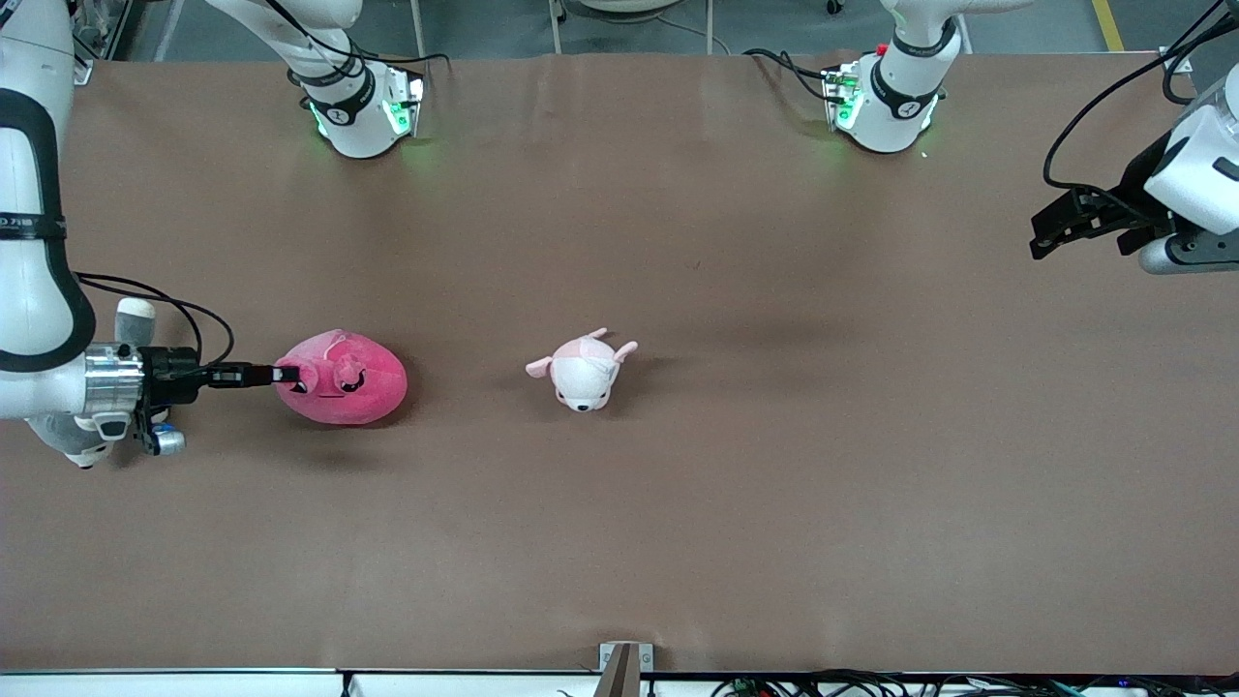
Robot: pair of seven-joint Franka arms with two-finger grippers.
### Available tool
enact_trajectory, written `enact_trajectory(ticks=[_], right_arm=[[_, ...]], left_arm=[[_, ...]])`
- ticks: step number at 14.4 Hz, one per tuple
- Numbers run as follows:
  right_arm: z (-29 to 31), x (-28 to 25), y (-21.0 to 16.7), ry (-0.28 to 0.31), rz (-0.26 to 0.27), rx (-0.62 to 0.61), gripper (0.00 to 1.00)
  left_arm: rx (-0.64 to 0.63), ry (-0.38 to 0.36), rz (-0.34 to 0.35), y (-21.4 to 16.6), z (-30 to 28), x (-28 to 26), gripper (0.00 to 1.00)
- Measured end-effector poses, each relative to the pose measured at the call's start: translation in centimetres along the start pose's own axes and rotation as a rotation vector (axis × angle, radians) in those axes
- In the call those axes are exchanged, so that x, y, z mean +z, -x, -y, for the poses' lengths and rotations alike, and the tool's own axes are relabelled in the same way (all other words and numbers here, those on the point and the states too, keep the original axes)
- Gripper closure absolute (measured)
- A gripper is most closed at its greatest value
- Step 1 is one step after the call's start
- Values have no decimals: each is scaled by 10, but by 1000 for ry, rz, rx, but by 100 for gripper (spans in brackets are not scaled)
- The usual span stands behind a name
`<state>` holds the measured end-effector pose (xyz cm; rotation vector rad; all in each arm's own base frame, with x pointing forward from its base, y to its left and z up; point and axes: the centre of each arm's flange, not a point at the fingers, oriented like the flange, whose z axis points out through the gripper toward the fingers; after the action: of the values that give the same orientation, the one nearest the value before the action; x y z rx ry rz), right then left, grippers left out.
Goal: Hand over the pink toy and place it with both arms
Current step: 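Lower the pink plush onto the table with the right gripper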
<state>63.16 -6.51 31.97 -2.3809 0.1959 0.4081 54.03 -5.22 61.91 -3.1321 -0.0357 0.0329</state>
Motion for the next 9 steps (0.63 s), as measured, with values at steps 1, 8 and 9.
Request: enact_trajectory(ticks=[1,8,9], right_arm=[[-2,2,-1,-1,3,1,91],[-2,-2,-13,0,-12,-8,74],[6,-13,-15,6,-34,-22,64]], left_arm=[[4,0,3,0,-2,2,0],[21,-1,6,2,-12,3,0],[24,-2,6,2,-13,3,0]])
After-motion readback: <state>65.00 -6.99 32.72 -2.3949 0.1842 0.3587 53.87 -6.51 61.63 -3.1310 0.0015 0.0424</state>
